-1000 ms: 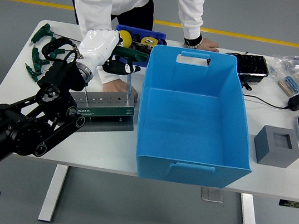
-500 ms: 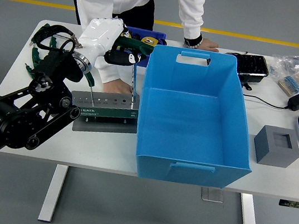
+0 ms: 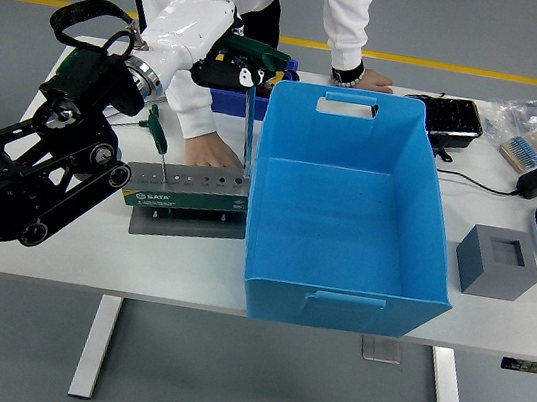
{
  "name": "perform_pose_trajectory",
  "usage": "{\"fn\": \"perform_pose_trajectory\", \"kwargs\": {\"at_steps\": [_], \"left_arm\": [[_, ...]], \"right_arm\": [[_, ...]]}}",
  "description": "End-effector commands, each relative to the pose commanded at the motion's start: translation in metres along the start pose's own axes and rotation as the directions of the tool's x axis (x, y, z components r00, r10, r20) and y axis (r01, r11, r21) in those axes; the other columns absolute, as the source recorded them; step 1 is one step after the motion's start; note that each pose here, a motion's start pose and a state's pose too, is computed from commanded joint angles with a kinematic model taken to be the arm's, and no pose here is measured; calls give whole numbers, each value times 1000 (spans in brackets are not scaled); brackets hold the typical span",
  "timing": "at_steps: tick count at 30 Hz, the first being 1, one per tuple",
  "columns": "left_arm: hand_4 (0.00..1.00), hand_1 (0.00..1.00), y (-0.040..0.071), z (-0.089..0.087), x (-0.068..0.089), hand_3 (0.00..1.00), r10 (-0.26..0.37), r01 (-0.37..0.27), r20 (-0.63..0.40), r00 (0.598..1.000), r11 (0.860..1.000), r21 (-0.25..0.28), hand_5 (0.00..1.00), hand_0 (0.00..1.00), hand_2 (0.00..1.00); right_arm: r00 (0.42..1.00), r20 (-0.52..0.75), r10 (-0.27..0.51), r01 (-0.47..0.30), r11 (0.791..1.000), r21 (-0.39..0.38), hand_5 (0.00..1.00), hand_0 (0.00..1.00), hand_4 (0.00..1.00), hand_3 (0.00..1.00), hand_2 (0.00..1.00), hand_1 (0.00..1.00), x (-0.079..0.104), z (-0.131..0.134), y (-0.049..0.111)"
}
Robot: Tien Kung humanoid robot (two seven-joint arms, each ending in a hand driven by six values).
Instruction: Lift tool from toolbox,place it in box,lift tool from toolbox,place it in box
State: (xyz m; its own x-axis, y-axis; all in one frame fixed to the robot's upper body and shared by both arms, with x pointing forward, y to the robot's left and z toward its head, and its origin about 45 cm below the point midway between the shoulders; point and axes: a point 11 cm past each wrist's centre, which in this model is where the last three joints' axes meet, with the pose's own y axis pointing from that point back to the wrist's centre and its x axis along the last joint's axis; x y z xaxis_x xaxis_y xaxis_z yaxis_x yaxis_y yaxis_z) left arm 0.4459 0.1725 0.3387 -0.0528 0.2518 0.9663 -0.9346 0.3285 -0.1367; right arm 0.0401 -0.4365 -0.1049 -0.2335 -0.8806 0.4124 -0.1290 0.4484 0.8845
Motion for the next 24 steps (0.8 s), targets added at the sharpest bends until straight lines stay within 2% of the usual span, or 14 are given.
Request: {"fn": "perform_pose_trajectory", "kwargs": {"at_steps": [5,10,16,19,24], "left_arm": [[796,2,-2,13,27,37,52,-50,33,998,997,-57,623,62,56],[785,2,-2,32,44,37,94,-89,41,995,989,-117,613,62,56],[779,2,3,63,62,37,153,-152,-8,988,968,-201,608,62,57],[779,2,10,80,59,37,154,-160,-46,987,956,-245,608,62,57],[767,2,21,110,27,41,72,-94,-76,994,936,-338,597,62,58]], "right_arm": [[1000,3,0,0,1000,0,752,669,836,584,715,641,0,0,0],[1000,0,1,-1,1000,1,752,670,835,583,715,641,0,0,0],[1000,-4,1,-1,1000,2,752,669,835,583,715,641,1,-1,0],[1000,0,1,-1,1000,1,752,669,835,583,715,641,1,-1,0],[1000,-2,1,-1,1000,2,752,670,834,584,714,641,1,-2,0]]}}
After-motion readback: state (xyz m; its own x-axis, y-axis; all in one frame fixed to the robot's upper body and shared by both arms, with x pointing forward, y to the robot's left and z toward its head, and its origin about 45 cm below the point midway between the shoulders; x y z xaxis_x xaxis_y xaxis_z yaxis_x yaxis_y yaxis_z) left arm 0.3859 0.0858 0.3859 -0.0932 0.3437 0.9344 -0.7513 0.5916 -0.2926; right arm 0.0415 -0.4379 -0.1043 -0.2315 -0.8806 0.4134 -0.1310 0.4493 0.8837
